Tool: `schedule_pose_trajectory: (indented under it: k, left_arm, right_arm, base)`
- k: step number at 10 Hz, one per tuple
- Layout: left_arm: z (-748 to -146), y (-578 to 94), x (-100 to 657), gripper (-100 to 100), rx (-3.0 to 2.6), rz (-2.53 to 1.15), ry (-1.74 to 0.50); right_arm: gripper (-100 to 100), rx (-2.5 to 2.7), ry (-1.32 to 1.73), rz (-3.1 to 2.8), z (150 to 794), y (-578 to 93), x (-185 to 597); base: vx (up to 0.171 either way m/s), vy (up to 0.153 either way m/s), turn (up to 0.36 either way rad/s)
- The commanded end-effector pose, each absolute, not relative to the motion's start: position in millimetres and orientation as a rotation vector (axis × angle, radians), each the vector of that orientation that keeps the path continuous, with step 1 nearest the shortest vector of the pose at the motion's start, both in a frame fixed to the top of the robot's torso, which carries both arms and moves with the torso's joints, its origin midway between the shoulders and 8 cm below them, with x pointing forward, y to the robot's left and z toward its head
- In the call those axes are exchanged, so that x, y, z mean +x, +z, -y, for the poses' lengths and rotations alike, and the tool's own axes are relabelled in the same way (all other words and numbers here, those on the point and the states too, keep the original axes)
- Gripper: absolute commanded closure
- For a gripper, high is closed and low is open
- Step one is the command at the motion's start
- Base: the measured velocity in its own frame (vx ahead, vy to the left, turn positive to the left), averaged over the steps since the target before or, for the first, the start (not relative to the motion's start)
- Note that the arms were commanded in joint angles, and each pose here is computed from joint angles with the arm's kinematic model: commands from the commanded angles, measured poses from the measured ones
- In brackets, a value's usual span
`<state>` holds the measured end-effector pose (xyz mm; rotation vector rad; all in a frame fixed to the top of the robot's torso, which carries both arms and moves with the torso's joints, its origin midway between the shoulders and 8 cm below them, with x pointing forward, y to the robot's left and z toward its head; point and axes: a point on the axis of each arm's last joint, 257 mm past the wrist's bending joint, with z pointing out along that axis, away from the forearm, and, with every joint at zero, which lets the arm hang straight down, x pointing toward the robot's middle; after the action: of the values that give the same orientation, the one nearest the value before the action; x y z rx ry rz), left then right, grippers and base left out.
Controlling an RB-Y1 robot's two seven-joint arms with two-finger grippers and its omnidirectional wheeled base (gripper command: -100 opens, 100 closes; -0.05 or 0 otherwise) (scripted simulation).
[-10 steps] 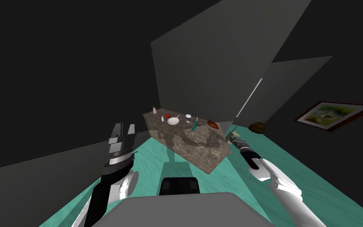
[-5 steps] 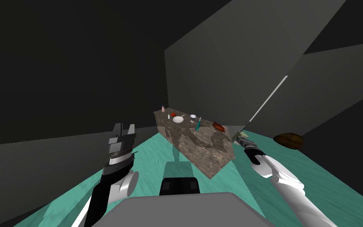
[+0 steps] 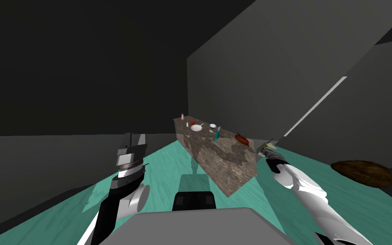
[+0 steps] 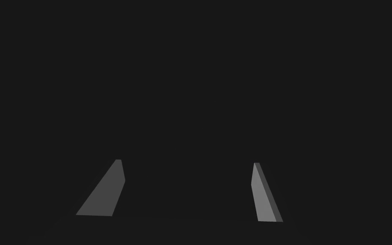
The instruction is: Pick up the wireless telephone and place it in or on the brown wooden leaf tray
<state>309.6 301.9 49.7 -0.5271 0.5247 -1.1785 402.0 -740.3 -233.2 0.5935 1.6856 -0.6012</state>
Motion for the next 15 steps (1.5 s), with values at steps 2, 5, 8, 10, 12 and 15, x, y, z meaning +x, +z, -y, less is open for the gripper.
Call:
schedule_pose_trajectory:
  k: [2,5,8,10,12,15]
  left_arm:
    - [-302,50,310,0,-0.527,-0.525,-1.178]
    - [-302,50,310,0,-0.527,-0.525,-1.178]
    - [-302,50,310,0,-0.527,-0.525,-1.178]
    - [-302,50,310,0,-0.527,-0.525,-1.178]
    - [-302,50,310,0,-0.527,-0.525,-1.178]
    - [-302,50,310,0,-0.527,-0.525,-1.178]
  right_arm:
    - [100,0.674,-0.656,-1.666,761,-231,393]
    - [100,0.728,-0.703,-1.651,775,-230,384]
    - [100,0.803,-0.771,-1.626,795,-229,371]
    - [100,0.846,-0.819,-1.608,805,-229,361]
    - [100,0.877,-0.858,-1.594,812,-228,353]
    - [100,0.921,-0.927,-1.568,821,-228,341]
  base:
    - [-0.069,-0.094,0.260]
    - [-0.049,-0.076,0.191]
    - [-0.041,-0.067,0.232]
    - [-0.026,-0.072,0.176]
    - [-0.023,-0.064,0.169]
    - [-0.027,-0.074,0.238]
